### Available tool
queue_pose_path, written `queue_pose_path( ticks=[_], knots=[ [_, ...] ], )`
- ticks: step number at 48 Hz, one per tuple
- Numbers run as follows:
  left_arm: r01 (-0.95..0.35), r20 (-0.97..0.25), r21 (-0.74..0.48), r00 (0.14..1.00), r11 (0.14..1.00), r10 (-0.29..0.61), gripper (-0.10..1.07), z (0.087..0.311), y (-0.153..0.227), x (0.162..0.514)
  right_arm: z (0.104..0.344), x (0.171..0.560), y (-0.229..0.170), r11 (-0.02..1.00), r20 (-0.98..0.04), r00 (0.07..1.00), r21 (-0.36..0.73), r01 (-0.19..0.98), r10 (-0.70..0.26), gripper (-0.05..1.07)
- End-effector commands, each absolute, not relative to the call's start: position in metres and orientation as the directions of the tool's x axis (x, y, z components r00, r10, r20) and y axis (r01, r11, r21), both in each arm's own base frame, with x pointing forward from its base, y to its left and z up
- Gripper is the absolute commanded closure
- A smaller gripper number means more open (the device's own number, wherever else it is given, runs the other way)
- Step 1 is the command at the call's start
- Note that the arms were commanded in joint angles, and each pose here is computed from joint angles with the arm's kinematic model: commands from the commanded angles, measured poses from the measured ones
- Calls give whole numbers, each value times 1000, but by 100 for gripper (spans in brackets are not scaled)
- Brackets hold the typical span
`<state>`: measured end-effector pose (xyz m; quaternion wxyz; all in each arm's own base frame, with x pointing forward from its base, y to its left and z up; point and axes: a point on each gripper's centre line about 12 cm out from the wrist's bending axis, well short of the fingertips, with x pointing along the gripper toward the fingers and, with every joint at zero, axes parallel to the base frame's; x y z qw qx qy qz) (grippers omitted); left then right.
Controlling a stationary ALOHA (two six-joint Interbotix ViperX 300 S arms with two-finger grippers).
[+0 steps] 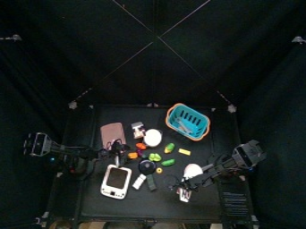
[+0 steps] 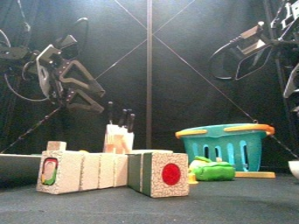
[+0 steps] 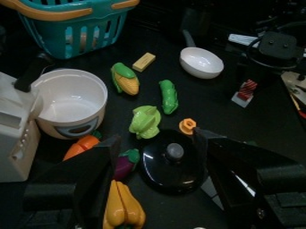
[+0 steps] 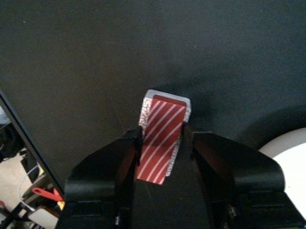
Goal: Grab salmon sushi
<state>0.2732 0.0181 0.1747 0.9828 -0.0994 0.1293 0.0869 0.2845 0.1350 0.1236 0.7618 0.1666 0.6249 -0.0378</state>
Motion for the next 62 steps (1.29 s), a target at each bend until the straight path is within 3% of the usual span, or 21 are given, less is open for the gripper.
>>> queue_pose_path(
  ticks=[1,38,45,62],
  knots=[
    [-191,-251,-173,957,966,145,0,180,18,276,130,288,136,939,-959,236,220,263,158,28],
    [-191,-252,-173,957,966,145,0,179,18,276,119,291,130,949,-971,207,176,262,123,36],
    [-191,-252,-173,957,966,145,0,179,18,276,125,294,125,953,-968,225,168,252,111,43],
    [-192,-254,-172,956,966,145,0,179,18,276,161,306,105,971,-930,362,142,194,63,46]
  ],
)
